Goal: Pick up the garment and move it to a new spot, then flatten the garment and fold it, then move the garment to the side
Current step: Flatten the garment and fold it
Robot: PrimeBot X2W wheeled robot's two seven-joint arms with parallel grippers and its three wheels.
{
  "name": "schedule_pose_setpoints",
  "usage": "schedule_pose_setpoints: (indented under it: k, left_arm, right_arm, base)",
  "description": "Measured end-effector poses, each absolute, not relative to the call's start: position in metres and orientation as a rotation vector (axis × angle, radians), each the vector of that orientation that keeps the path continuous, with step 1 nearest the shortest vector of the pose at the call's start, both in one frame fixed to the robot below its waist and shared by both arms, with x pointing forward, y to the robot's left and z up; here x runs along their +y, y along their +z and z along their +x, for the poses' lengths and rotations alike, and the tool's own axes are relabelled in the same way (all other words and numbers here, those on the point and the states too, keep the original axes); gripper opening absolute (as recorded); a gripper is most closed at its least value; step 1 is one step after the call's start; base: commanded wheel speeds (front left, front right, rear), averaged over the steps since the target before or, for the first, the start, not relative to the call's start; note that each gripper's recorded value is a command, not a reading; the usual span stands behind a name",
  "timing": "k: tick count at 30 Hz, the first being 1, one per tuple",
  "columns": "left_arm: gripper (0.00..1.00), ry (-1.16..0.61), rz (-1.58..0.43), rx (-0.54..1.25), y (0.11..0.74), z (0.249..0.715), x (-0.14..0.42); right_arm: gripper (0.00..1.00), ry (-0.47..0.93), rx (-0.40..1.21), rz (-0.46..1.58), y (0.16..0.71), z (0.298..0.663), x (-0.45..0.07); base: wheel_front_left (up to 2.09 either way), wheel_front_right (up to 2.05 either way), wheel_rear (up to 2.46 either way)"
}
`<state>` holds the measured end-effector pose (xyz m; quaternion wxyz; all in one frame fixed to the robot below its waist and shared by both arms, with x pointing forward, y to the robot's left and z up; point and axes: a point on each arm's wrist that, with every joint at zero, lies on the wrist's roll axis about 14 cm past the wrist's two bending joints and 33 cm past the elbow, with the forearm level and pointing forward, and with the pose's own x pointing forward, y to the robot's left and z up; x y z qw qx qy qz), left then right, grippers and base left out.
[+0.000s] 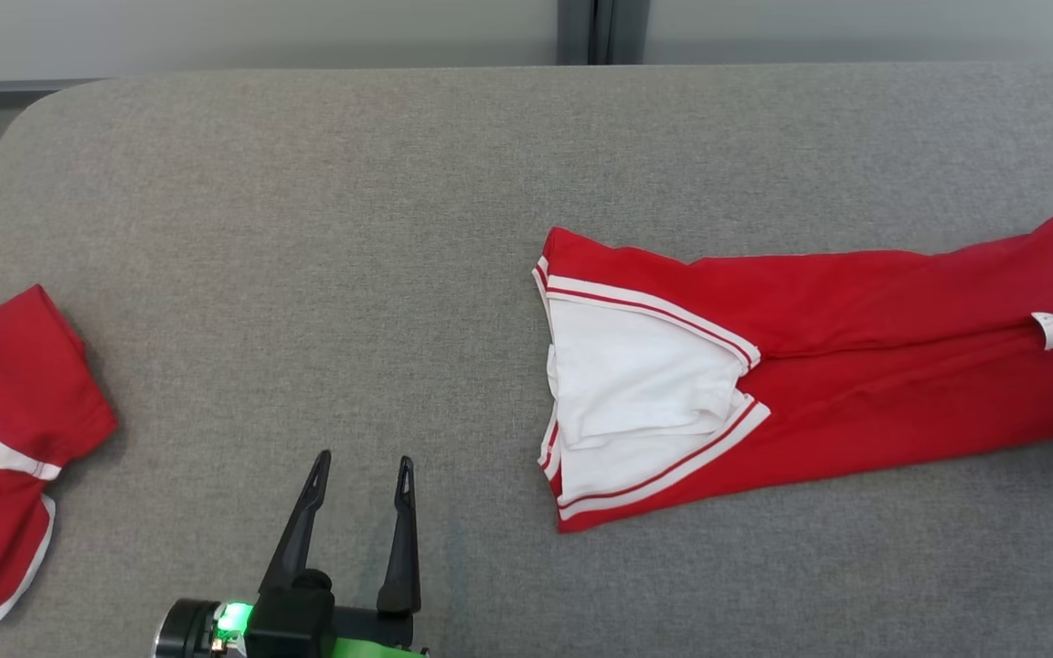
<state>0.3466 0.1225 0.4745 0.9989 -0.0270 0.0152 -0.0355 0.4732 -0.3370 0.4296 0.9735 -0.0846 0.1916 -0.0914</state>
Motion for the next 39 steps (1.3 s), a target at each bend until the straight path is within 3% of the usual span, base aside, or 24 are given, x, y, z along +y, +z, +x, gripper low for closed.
schedule_pose_setpoints:
  k: [9, 20, 39]
  left_arm:
    - [1.00, -0.102, -0.056, 0.010, 0.480, 0.347, 0.116]
    - [1.00, -0.074, -0.042, -0.015, 0.488, 0.337, 0.126]
    - [1.00, 0.012, -0.034, 0.005, 0.484, 0.318, 0.150]
  right_arm:
    - [0.00, -0.113, 0.227, -0.140, 0.474, 0.489, -0.296]
    - [0.00, 0.142, 0.085, -0.032, 0.513, 0.483, -0.164]
    - [0.00, 0.548, 0.151, 0.058, 0.496, 0.446, -0.006]
  base:
    - [0.00, 0.00, 0.00]
    - [0.00, 0.00, 0.00]
    - [0.00, 0.00, 0.00]
